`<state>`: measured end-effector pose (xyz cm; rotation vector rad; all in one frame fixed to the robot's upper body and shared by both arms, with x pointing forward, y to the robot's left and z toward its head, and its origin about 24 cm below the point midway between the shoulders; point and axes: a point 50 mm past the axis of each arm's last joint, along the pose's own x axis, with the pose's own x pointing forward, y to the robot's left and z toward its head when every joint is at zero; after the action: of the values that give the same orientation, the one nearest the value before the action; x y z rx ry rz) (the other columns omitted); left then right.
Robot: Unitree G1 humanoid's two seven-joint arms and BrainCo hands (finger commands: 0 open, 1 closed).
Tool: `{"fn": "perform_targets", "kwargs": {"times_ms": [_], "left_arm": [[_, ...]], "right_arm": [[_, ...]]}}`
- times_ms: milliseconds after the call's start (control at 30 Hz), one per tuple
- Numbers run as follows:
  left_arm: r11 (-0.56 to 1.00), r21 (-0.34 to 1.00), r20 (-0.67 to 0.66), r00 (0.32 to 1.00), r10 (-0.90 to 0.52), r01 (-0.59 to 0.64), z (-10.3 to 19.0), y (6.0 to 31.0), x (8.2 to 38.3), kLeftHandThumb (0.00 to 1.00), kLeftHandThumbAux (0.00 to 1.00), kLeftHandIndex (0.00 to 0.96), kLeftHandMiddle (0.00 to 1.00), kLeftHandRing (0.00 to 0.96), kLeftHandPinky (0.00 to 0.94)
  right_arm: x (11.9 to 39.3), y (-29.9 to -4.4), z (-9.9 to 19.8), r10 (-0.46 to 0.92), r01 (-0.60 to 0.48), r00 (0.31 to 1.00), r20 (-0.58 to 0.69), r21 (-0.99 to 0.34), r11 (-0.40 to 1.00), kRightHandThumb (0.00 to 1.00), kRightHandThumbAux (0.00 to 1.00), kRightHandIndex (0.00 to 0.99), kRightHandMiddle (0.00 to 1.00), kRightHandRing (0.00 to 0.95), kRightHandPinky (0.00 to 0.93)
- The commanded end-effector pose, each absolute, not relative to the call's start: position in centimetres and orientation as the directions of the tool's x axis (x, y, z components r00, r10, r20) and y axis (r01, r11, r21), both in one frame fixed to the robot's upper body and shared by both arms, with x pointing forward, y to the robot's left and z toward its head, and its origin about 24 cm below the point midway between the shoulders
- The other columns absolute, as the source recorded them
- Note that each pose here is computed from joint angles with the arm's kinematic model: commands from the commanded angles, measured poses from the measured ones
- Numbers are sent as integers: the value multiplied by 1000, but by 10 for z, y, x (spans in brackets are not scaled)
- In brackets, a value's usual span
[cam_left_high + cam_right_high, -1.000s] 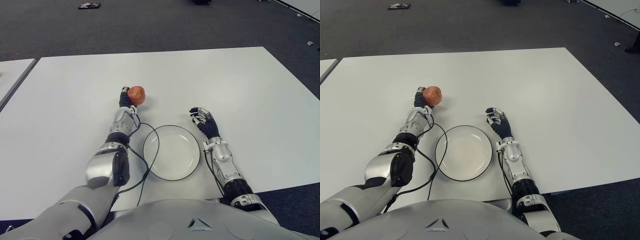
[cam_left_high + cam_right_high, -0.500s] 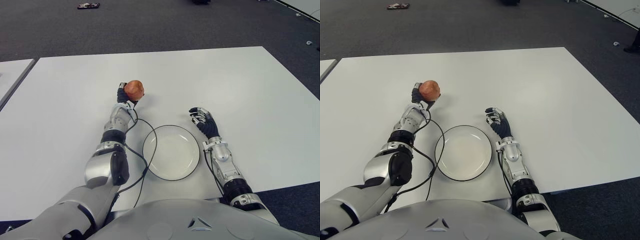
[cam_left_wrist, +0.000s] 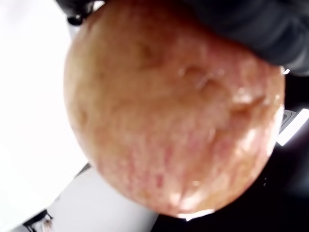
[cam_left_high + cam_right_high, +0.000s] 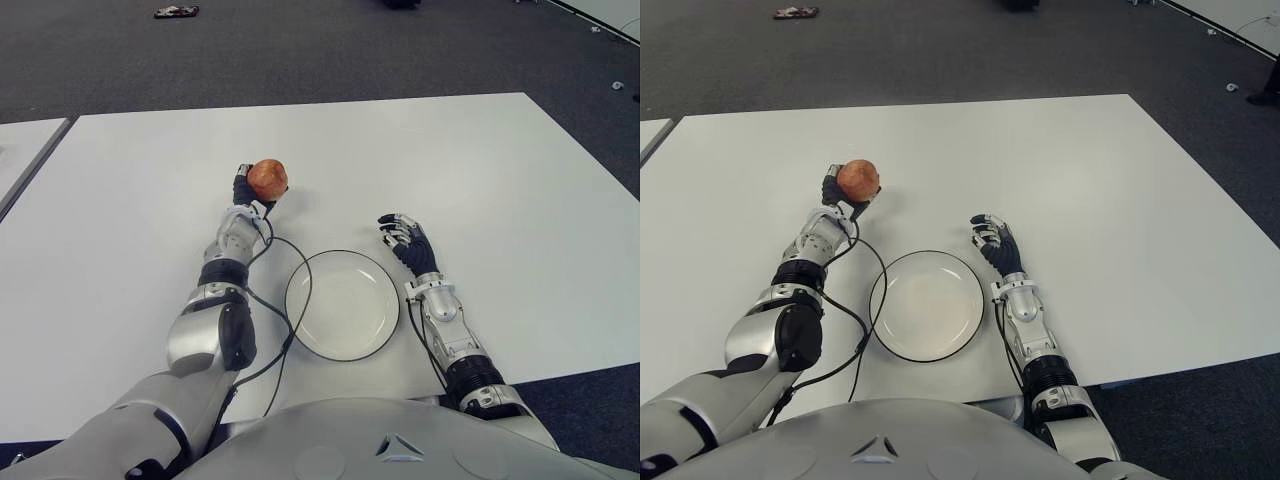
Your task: Put the apples into the plate.
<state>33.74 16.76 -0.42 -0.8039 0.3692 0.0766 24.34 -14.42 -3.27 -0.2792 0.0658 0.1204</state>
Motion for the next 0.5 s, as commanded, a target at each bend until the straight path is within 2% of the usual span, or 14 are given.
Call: {"fn": "perform_targets", "kwargs": {"times_ms": [33, 133, 367, 500], "left_arm": [[672, -731, -276, 952, -130, -120, 12, 164, 339, 727, 697, 444, 856, 879, 908], [671, -736, -257, 954, -156, -88, 20, 161, 337, 726, 697, 444, 857, 880, 908], [673, -738, -175, 949, -264, 51, 60, 144, 324, 726, 696, 444, 855, 879, 905], [672, -735, -163, 936, -312, 96, 69, 137, 316, 728, 696, 444, 850, 876, 901]], "right_arm": [[219, -147, -63, 90, -156, 966, -241, -274, 949, 646, 671, 300, 325, 312, 323], [219, -147, -63, 90, -157, 966, -241, -279, 947, 649, 671, 302, 327, 314, 324], [220, -147, -64, 93, -160, 965, -245, -271, 949, 656, 666, 304, 331, 319, 333], [220, -147, -64, 91, -158, 965, -248, -268, 950, 663, 669, 304, 332, 320, 334]]}}
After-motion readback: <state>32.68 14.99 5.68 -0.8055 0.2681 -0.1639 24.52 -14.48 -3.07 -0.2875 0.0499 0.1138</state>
